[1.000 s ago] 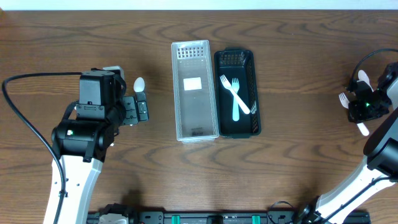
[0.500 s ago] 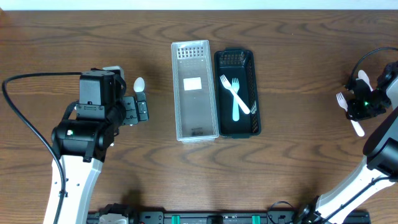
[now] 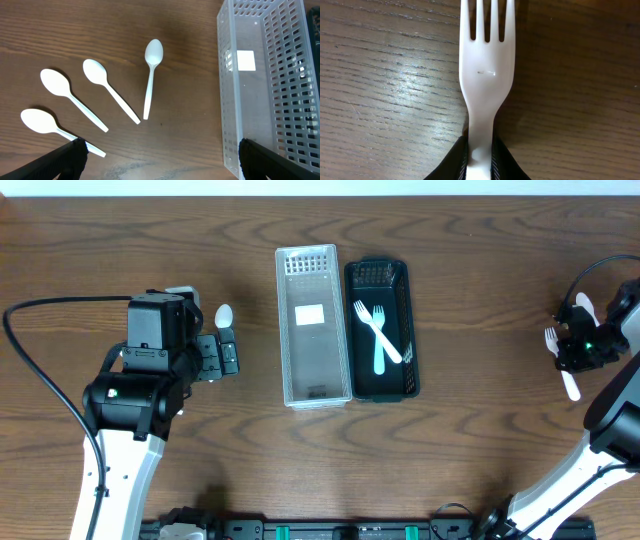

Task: Pack container
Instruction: 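Lower and grasp the third white fork with the right gripper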

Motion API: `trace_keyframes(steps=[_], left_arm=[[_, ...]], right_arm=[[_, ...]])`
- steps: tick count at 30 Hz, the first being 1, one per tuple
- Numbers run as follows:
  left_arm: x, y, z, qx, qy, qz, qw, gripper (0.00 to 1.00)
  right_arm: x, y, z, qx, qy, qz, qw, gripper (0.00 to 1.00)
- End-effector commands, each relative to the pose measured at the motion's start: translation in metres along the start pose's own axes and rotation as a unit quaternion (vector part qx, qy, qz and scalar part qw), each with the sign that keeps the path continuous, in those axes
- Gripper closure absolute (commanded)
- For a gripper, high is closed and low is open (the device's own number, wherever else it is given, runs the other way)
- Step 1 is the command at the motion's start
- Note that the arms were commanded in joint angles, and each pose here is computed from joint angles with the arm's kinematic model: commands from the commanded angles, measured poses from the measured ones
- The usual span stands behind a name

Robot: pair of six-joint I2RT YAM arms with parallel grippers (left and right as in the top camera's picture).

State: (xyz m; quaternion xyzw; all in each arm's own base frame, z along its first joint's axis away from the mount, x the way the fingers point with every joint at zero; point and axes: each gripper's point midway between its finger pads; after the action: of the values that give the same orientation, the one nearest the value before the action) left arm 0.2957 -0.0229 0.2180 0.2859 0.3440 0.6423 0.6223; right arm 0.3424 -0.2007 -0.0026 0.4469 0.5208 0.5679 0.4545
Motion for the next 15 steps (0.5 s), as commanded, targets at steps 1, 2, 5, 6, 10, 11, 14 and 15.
trace_keyframes(steps=[1,2,5,6,10,11,14,15], left_arm=[[-0.001,0.003,0.005,-0.006,-0.006,-0.003,1.000,0.02],[-0.001,0.003,0.005,-0.006,-0.006,-0.003,1.000,0.02],[-0.001,0.003,0.005,-0.006,-0.006,-0.003,1.000,0.02],[-0.001,0.003,0.005,-0.006,-0.006,-0.003,1.000,0.02],[-0.001,0.003,0.005,-0.006,-0.007,-0.003,1.000,0.02],[-0.001,0.003,0.005,-0.006,-0.007,-0.003,1.000,0.02],[-0.001,0.003,0.005,-0.006,-0.007,-0.003,1.000,0.02],[-0.001,0.003,0.005,-0.006,-0.007,-0.003,1.000,0.01]], right_arm=[[0.008,-0.005,0.003,-0.002,0.001,0.014,1.000,0.90],[0.008,-0.005,0.003,-0.002,0.001,0.014,1.000,0.90],[0.009,-0.005,0.004,-0.002,-0.002,0.014,1.000,0.90],[0.011,-0.005,0.006,-0.002,-0.006,0.013,1.000,0.91],[0.013,0.004,0.020,-0.014,-0.044,0.004,0.999,0.92],[0.013,0.009,0.025,-0.019,-0.053,0.000,0.998,0.92],[0.020,0.033,0.042,-0.039,-0.066,-0.012,0.997,0.93],[0.022,0.044,0.049,-0.049,-0.070,-0.019,0.996,0.96]])
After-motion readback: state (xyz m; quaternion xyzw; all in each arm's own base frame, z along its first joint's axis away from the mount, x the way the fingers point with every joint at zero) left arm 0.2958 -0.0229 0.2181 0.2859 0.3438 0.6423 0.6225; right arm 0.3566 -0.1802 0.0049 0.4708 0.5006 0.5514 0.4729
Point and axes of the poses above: each gripper's point midway between its finger pads, its own y axis back along the fingers, its own x axis along the line the jaws close on, z = x × y, and after that the axes turned 1 degree about -y, right-handed
